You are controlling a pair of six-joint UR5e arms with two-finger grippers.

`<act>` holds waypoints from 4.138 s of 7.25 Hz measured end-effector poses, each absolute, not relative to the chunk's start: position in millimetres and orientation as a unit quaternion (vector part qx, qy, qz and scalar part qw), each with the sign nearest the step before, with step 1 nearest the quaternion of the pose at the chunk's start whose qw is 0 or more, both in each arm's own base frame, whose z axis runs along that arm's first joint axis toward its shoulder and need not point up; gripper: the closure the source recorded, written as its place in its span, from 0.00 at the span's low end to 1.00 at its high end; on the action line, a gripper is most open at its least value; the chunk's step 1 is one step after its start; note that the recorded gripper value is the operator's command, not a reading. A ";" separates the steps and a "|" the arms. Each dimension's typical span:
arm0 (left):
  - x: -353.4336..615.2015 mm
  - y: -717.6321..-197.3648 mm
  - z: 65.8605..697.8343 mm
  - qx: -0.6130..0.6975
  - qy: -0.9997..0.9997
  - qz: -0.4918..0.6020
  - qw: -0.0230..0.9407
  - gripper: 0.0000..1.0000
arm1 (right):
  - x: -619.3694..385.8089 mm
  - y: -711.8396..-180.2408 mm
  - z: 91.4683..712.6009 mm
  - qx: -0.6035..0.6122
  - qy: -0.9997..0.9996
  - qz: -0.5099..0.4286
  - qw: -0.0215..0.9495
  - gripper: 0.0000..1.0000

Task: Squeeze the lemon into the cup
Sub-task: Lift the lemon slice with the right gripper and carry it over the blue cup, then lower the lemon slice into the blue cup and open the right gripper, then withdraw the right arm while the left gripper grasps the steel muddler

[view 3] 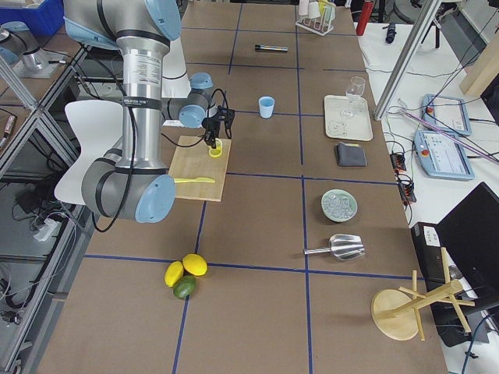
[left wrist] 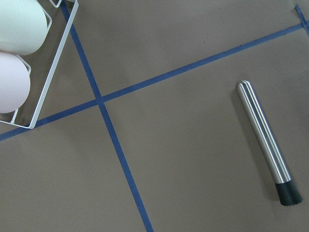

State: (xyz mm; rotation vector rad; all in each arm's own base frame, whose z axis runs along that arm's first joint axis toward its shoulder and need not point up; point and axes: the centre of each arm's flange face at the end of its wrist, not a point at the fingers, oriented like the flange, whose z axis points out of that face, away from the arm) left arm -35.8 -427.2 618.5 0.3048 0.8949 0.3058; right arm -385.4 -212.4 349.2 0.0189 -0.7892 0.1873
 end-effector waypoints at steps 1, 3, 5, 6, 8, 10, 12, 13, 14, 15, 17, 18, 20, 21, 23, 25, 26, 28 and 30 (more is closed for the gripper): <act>-35.8 -427.2 618.7 0.146 0.429 0.147 0.879 0.00 | -383.0 -215.3 342.1 0.011 -0.391 0.094 0.916 0.52; -35.8 -427.1 619.4 0.145 0.429 0.146 0.879 0.00 | -387.8 -224.4 317.8 0.016 -0.409 0.101 0.907 0.52; -35.9 -427.1 619.7 0.145 0.429 0.146 0.880 0.00 | -404.9 -240.1 270.8 0.021 -0.417 0.111 0.902 0.52; -35.9 -427.0 620.4 0.144 0.429 0.146 0.880 0.00 | -411.5 -253.4 244.7 0.024 -0.420 0.121 0.899 0.51; -36.0 -423.5 623.2 0.142 0.430 0.145 0.880 0.00 | -431.2 -292.1 198.5 0.027 -0.430 0.145 0.891 0.51; -36.1 -419.0 625.7 0.140 0.430 0.145 0.880 0.00 | -459.1 -330.5 165.1 0.029 -0.437 0.170 0.883 0.51; -36.2 -418.2 625.0 0.141 0.430 0.145 0.880 0.00 | -496.2 -358.6 145.9 0.028 -0.438 0.187 0.879 0.51; -36.2 -417.4 624.2 0.141 0.430 0.145 0.880 0.00 | -514.5 -370.2 140.9 0.026 -0.443 0.196 0.874 0.51; -36.3 -416.4 622.9 0.142 0.430 0.146 0.880 0.00 | -528.1 -379.0 139.5 0.026 -0.449 0.201 0.870 0.51; -36.4 -415.8 621.4 0.143 0.430 0.146 0.880 0.00 | -535.6 -384.9 140.3 0.026 -0.452 0.205 0.868 0.51; -36.4 -415.5 619.6 0.145 0.429 0.146 0.879 0.00 | -546.0 -392.8 140.6 0.026 -0.448 0.209 0.869 0.36; -36.3 -415.6 618.8 0.145 0.429 0.147 0.879 0.00 | -548.9 -394.6 141.4 0.025 -0.446 0.210 0.870 0.29; -36.3 -415.6 618.4 0.145 0.429 0.147 0.879 0.00 | -551.3 -396.2 143.8 0.025 -0.443 0.210 0.871 0.26; -36.3 -415.5 618.4 0.145 0.429 0.147 0.879 0.00 | -552.1 -396.6 145.1 0.025 -0.442 0.210 0.872 0.24; -36.3 -415.5 618.8 0.145 0.429 0.147 0.879 0.00 | -552.6 -397.3 146.8 0.025 -0.440 0.209 0.873 0.14; -34.7 -417.1 618.8 0.140 0.431 0.139 0.881 0.00 | -530.9 -405.0 150.0 0.008 -0.446 0.208 0.870 0.00; -24.8 -423.7 613.9 0.124 0.437 0.118 0.883 0.00 | -492.3 -408.1 166.7 -0.008 -0.453 0.201 0.868 0.00; 25.6 -447.9 587.2 0.078 0.454 0.053 0.886 0.00 | -404.9 -399.0 216.7 -0.010 -0.456 0.159 0.876 0.00; 87.4 -467.4 560.3 0.048 0.453 0.016 0.890 0.00 | -334.0 -406.5 277.1 0.001 -0.434 0.111 0.894 0.00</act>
